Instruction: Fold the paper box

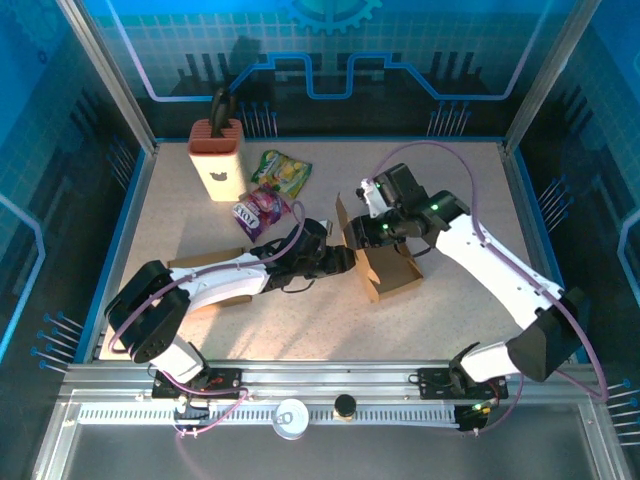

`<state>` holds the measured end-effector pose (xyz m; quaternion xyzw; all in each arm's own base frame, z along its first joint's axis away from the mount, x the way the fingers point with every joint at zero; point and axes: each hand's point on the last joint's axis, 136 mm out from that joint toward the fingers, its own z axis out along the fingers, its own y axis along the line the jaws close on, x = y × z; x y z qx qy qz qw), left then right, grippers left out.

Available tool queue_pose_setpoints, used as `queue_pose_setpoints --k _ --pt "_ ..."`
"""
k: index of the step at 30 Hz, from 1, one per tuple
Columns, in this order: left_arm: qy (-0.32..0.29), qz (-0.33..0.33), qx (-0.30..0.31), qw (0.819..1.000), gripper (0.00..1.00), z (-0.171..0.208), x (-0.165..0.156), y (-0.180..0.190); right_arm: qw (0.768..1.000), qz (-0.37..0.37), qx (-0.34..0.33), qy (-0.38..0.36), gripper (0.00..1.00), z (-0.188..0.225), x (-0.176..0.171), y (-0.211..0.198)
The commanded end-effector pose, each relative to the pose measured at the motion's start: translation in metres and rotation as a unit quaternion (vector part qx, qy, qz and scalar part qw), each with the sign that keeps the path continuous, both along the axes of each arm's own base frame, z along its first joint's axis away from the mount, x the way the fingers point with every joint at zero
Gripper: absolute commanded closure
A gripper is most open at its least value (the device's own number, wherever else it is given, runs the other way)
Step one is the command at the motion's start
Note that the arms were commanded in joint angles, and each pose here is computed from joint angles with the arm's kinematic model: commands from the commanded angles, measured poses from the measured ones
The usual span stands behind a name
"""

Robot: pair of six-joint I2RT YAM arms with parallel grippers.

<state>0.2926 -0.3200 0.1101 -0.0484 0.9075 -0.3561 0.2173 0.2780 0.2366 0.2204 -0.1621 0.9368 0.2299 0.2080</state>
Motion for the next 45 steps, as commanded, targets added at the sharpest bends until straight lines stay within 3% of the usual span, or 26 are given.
queue_pose_setpoints --k 1,4,9,14,19,24,27,33,38,45 --pt "-0.021 -0.008 0.002 1.000 0.44 0.017 0.001 -0.004 1.000 0.001 -0.006 -0.004 0.55 0.003 0.005 0.006" --pt "-0.022 -0.010 0.004 1.000 0.44 0.018 0.001 -0.004 1.000 -0.015 -0.005 0.005 0.67 -0.005 0.012 0.011" --pt "-0.029 -0.007 0.013 0.999 0.43 0.022 0.000 0.000 0.997 -0.072 0.017 -0.010 1.00 -0.003 0.024 0.016" --pt "-0.058 0.017 0.045 0.997 0.39 0.038 -0.005 0.027 0.983 -0.167 0.055 -0.045 1.00 0.013 0.033 0.008" --pt "-0.091 0.032 0.074 0.993 0.37 0.062 -0.014 0.055 0.948 -0.301 0.088 -0.061 1.00 0.021 0.041 -0.019" --pt "-0.112 0.030 0.089 0.989 0.37 0.075 -0.028 0.077 0.883 -0.456 0.099 -0.056 1.00 0.022 0.040 -0.057" --pt "-0.128 0.004 0.086 0.988 0.37 0.078 -0.039 0.079 0.823 -0.562 0.072 -0.025 1.00 0.015 0.029 -0.085" --pt "-0.187 -0.074 0.106 0.974 0.38 0.083 -0.063 0.060 0.749 -0.661 0.050 0.010 1.00 0.007 0.017 -0.105" --pt "-0.250 -0.121 0.136 0.951 0.35 0.086 -0.073 0.033 0.748 -0.661 0.052 0.023 1.00 0.002 0.025 -0.097" --pt "-0.268 -0.167 0.180 0.932 0.32 0.068 -0.069 0.004 0.750 -0.659 0.053 0.025 1.00 0.000 0.025 -0.098"
